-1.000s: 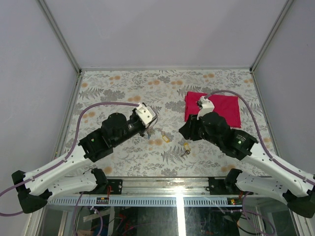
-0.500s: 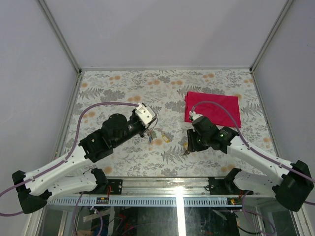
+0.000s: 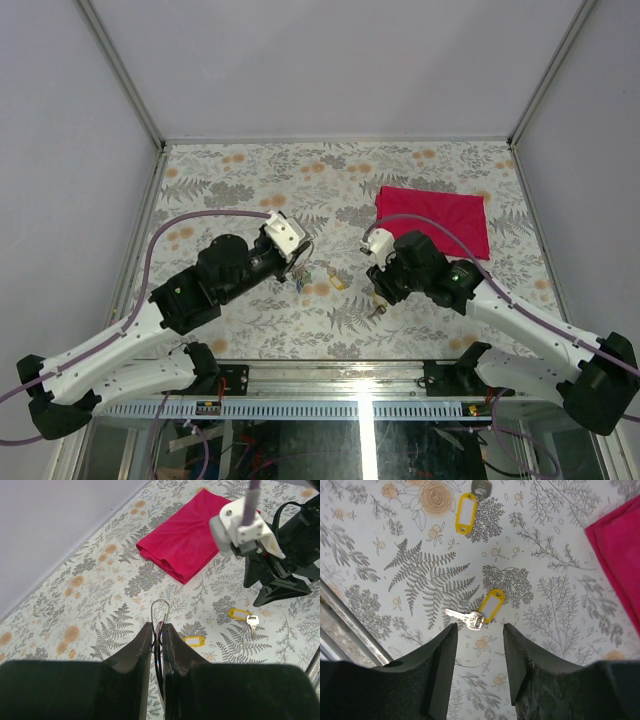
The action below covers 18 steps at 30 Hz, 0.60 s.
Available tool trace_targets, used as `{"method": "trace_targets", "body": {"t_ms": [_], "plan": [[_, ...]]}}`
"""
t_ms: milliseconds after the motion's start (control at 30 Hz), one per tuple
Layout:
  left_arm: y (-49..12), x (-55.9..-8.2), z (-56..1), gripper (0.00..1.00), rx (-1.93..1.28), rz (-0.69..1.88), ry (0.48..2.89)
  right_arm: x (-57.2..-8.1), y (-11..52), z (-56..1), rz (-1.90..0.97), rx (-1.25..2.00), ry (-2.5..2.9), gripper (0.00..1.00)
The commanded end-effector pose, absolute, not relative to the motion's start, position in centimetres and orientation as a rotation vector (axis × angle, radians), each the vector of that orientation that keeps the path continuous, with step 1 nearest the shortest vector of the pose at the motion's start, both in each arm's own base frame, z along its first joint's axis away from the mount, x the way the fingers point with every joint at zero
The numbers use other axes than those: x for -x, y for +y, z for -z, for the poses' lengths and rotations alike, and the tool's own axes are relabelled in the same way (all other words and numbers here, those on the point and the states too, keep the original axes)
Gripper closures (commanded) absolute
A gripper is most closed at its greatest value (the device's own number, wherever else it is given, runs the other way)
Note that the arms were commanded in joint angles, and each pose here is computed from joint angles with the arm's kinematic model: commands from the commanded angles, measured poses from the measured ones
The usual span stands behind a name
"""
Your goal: Put the keys on the keyring
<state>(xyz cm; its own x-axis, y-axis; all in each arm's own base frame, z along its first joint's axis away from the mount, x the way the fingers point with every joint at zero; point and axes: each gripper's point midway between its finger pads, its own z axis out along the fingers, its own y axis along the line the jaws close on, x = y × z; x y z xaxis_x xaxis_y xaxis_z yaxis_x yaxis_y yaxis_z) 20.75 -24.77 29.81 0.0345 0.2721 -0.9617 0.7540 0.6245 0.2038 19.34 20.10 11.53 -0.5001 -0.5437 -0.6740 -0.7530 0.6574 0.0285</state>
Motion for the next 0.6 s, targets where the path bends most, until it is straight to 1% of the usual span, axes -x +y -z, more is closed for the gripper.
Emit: {"method": "trace_targets", "body": {"t_ms": [0, 100, 300, 400, 567], "plan": [[-24.1, -20.8, -30.9, 1.0, -0.835, 0.46, 1.527, -18.3, 19.2, -11.1, -0.37, 1.398, 2.092, 0.51], [-23.8, -20.8, -31.0, 1.0, -0.831, 0.456, 1.534, -16.7, 18.0, -9.2, -0.36, 1.535, 2.179, 0.51], [-23.3, -20.6, -31.2, 1.0, -0.824, 0.448, 1.544, -17.2, 17.7, -7.5, -0.307, 1.577, 2.245, 0.51], [-23.2, -20.6, -31.3, 1.0, -0.821, 0.447, 1.545, -17.5, 17.2, -6.3, -0.263, 1.617, 2.262, 0.52], [-23.2, -20.6, -31.4, 1.0, -0.818, 0.446, 1.547, -17.9, 17.8, -5.2, -0.276, 1.622, 2.251, 0.54]]}}
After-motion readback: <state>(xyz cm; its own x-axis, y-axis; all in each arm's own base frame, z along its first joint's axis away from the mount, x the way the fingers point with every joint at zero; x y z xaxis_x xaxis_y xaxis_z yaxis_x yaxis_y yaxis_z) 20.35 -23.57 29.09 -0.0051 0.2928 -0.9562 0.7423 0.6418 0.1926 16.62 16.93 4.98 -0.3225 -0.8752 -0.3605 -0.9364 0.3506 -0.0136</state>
